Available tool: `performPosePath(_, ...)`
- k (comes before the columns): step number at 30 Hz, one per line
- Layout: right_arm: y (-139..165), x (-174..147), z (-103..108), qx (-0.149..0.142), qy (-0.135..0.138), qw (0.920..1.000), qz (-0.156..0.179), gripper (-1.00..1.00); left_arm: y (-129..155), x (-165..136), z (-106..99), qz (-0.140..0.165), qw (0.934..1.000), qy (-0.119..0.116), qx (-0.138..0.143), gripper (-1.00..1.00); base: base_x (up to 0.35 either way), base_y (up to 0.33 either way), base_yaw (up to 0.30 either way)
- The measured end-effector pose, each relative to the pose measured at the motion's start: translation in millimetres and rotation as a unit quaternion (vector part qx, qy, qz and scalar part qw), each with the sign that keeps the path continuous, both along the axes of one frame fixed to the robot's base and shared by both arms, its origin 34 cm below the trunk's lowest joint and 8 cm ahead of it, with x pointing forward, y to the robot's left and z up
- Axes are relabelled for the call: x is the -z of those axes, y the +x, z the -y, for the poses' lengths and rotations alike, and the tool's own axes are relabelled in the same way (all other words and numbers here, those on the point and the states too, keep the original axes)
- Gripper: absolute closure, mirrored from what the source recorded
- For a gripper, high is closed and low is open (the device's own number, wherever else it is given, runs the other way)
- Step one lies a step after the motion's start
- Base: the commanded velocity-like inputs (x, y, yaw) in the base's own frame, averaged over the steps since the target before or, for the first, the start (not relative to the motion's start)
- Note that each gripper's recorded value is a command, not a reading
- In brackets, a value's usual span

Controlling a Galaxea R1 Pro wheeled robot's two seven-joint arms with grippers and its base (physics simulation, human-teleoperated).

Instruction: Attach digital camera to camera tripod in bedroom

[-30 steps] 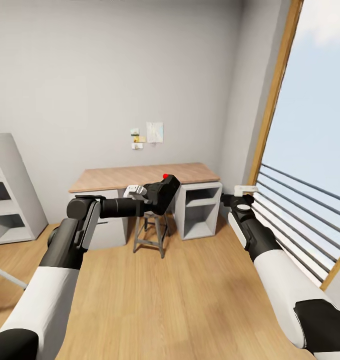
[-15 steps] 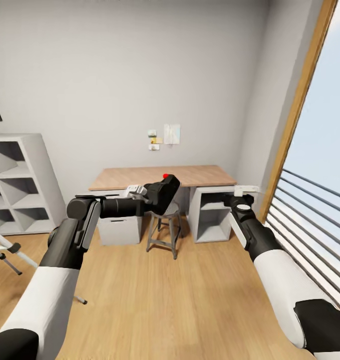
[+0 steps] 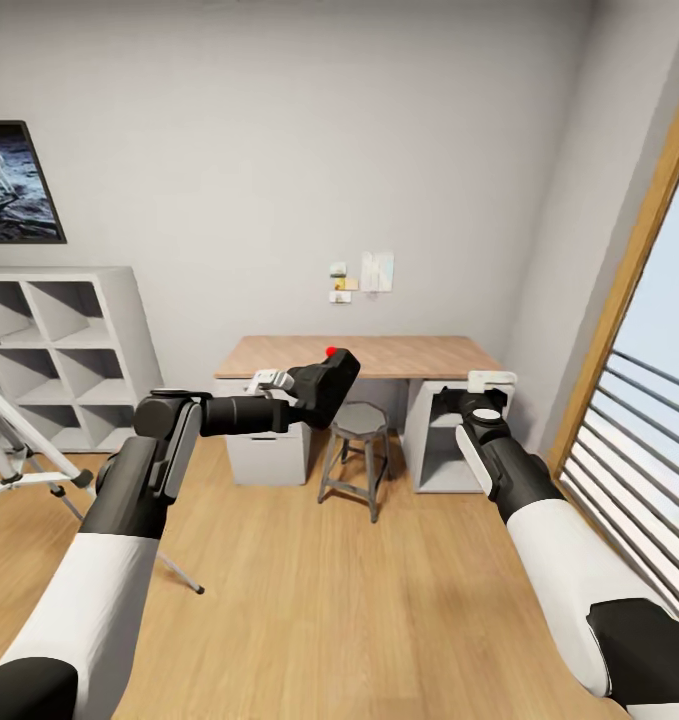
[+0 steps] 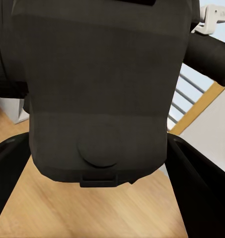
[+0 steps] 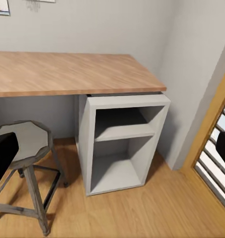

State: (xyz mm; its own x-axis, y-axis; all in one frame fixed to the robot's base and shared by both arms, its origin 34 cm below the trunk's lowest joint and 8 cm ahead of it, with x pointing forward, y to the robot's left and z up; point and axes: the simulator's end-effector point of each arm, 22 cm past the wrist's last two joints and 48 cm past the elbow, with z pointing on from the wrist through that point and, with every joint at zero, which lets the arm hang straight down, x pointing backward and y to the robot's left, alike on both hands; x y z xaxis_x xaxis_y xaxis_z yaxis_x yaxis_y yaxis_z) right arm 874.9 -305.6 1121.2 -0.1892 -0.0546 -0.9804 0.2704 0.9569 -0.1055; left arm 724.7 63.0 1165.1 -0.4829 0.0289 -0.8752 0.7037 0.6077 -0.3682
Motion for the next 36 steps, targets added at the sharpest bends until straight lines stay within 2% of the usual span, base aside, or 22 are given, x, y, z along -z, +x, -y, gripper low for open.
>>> performPosePath(10, -2, -12, 0, 0.0, 0.0, 1.0, 0.0, -1.0, -2, -12, 0, 0.0, 1.0, 0.0, 0.0, 1.0, 0.0, 0.0, 0.07)
performPosePath(36, -8, -40, 0, 0.0, 0.0, 1.0, -0.001, -1.0, -9, -42, 1, 0.0, 1.0, -0.001, 0.002, 1.0, 0.0, 0.0, 0.284)
